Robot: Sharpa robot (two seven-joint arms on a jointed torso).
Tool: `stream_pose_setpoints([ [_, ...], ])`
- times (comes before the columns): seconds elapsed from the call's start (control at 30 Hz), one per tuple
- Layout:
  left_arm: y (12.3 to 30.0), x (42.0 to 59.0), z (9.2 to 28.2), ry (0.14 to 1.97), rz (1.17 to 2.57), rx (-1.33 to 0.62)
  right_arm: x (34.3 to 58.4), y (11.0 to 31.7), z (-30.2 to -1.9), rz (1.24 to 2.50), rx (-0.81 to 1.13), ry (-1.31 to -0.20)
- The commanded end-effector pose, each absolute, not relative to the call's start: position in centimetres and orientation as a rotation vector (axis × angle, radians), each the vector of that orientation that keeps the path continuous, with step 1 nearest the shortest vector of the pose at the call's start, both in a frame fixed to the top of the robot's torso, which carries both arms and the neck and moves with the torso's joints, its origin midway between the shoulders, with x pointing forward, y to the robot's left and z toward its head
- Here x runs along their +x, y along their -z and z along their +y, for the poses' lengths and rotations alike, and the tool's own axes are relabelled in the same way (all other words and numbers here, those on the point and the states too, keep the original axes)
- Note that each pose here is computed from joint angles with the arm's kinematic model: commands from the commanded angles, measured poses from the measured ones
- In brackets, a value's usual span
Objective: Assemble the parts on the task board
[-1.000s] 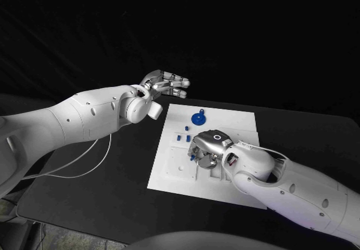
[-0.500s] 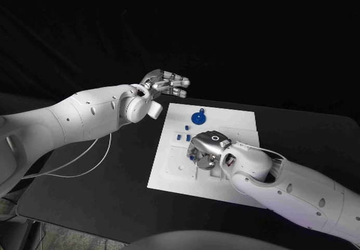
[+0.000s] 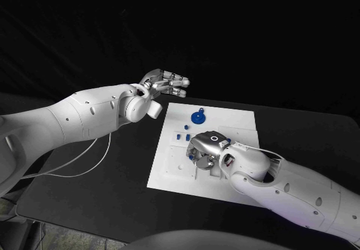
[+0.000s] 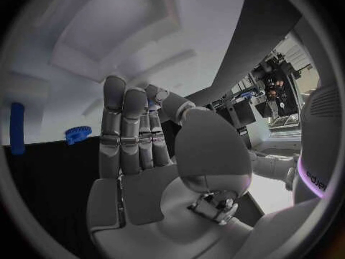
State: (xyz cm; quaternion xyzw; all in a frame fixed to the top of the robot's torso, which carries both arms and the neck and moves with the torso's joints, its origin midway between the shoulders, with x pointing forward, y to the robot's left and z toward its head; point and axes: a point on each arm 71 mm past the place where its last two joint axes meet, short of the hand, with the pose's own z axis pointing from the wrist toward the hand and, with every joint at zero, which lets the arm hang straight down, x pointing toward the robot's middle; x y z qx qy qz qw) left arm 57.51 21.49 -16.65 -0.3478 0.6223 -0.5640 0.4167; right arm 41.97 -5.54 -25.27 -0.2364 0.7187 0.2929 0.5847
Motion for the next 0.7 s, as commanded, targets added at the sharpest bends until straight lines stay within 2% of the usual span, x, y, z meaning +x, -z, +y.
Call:
stream_pose_setpoints([
  [0.03, 16.6, 57.4, 21.2, 1.435, 1.573, -0.860, 41.7, 26.0, -5.7, 1.711, -0.550, -0.694],
  [0.43, 16.6, 57.4, 21.3, 1.435, 1.577, -0.860, 41.8, 25.2, -6.5, 1.643, -0.440, -0.718],
  [0.7, 16.6, 57.4, 21.4, 1.433, 1.578, -0.861, 41.7, 24.1, -8.2, 1.632, -0.389, -0.718],
])
